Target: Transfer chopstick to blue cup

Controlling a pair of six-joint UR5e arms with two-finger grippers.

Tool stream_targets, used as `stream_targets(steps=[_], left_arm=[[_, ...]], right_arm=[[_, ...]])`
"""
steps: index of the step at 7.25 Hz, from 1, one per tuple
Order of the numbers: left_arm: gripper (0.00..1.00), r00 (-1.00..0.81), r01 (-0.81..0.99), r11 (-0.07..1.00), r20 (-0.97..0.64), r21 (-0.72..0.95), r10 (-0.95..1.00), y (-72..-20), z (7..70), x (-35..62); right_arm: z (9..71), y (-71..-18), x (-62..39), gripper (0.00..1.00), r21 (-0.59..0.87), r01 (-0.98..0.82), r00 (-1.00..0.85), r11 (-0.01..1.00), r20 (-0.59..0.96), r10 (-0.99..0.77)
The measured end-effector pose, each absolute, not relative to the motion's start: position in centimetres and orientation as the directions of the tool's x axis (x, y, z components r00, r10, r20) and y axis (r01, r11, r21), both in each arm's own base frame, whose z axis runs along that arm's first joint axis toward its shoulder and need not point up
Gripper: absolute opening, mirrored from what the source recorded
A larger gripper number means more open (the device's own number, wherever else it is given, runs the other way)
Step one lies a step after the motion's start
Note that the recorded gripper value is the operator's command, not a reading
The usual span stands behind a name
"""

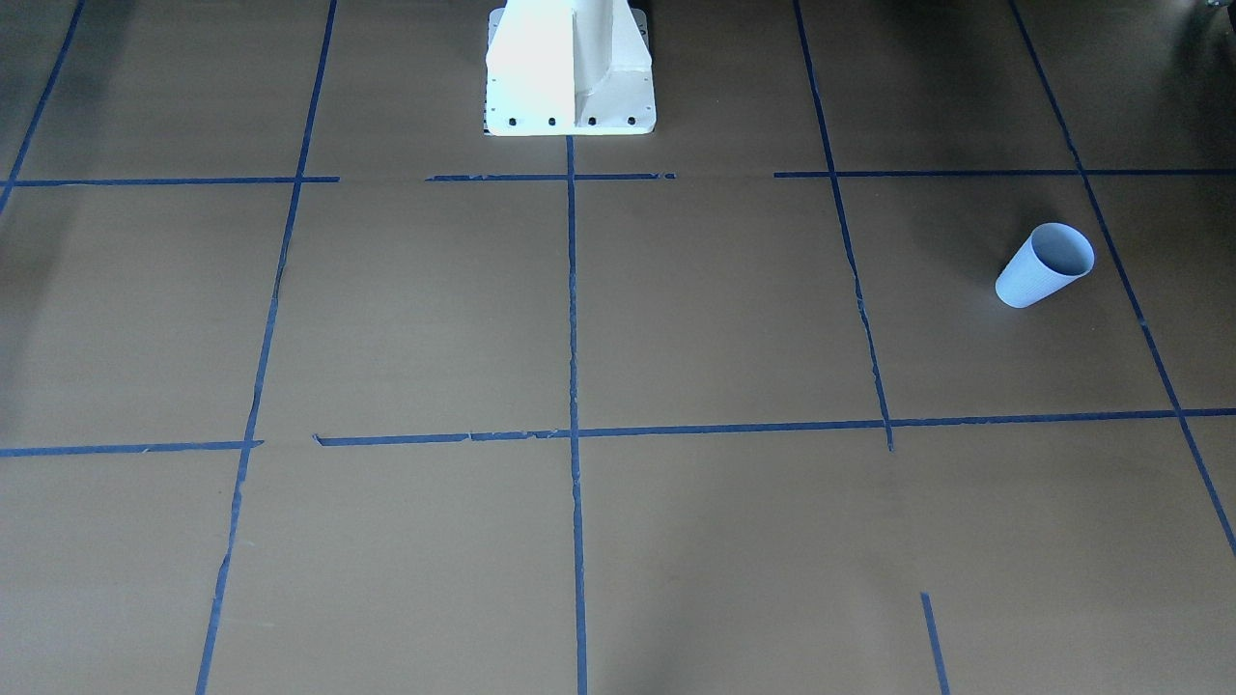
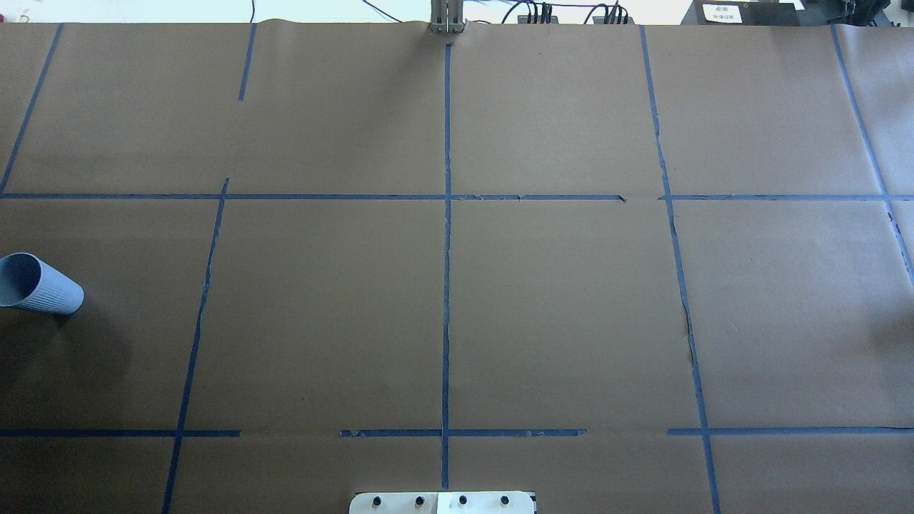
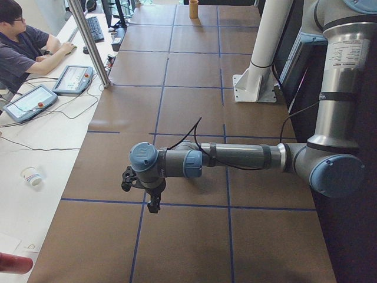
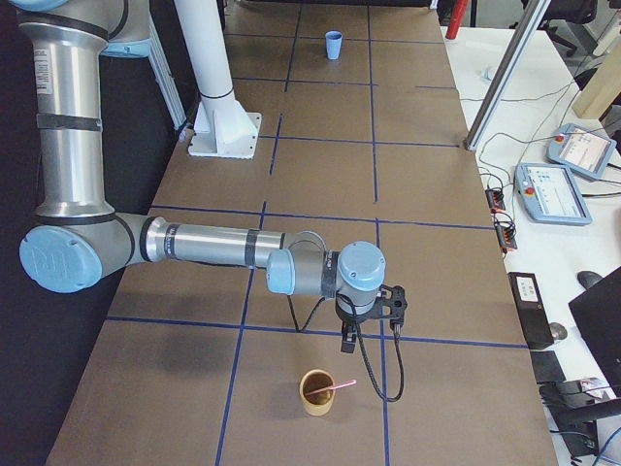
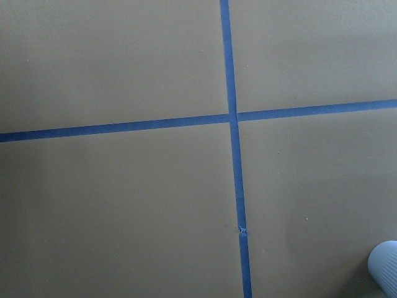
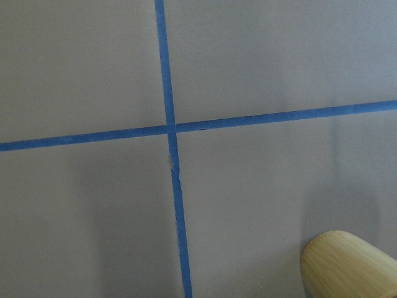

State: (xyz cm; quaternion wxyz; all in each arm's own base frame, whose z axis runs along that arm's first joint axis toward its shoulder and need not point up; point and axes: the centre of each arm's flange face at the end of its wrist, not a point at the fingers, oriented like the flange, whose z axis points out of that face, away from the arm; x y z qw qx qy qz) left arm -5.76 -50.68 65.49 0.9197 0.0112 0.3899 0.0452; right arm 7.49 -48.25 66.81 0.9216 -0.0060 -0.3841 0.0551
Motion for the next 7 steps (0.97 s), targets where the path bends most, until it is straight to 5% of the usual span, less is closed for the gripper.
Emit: stream_targets(steps=[7], left_arm=[[1.0, 0.687, -0.007, 0.995, -0.723, 0.101, 0.078, -49.5, 57.0, -3.0]], right_arm=[[65.9, -48.7, 7.5, 1.0, -0.036, -0.099, 0.699, 0.994, 0.709, 0.095]])
